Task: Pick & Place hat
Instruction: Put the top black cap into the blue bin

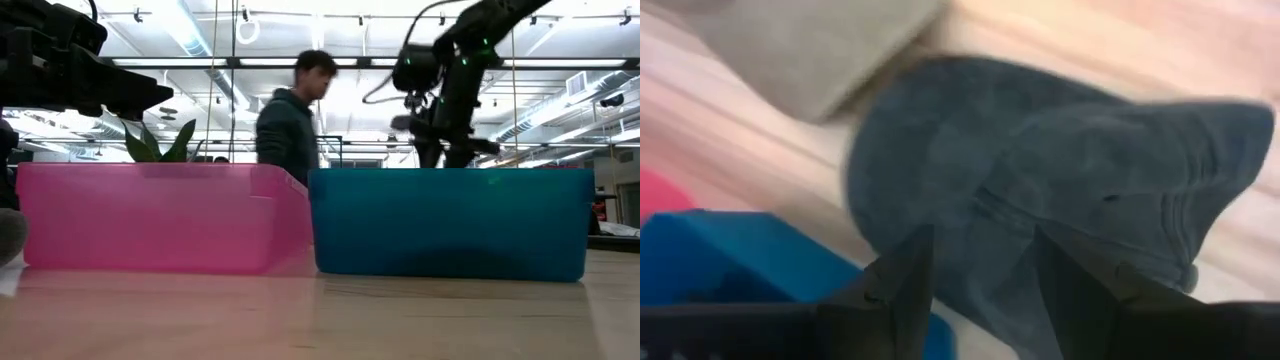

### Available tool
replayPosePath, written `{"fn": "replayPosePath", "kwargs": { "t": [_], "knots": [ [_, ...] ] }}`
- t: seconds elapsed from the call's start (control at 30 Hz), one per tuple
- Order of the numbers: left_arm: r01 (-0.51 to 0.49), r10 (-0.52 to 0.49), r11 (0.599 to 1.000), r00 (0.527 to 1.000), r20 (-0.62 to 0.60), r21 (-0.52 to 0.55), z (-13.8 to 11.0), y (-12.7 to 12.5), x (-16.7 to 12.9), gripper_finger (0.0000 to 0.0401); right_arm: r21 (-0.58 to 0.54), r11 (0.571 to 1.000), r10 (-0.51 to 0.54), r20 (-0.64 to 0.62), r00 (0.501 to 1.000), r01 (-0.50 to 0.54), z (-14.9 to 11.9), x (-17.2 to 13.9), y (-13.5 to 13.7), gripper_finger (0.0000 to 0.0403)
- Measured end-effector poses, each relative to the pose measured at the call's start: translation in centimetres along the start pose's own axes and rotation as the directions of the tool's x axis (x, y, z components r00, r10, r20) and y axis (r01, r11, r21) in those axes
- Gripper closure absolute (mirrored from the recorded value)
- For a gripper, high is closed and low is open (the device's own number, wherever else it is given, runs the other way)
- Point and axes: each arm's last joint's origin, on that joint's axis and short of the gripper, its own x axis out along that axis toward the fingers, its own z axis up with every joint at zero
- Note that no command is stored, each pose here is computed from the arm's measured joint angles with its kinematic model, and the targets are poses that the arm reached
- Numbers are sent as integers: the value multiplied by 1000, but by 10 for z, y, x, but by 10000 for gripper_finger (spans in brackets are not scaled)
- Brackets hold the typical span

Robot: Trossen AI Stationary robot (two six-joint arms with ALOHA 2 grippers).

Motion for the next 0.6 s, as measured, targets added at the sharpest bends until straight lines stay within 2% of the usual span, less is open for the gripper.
{"fn": "replayPosePath", "kwargs": {
  "t": [0.23,0.43,0.6],
  "knots": [
    [0,0,1000,1000,0,0,0,0,0,208,42,998,44,-53,998,-42,-10,22,-11,229],
    [0,0,1000,1000,0,0,0,0,0,208,54,995,85,-9,996,-84,-11,32,-11,229],
    [0,0,1000,1000,0,0,0,0,0,208,50,996,72,-32,997,-71,-13,44,-11,229]
  ]
}}
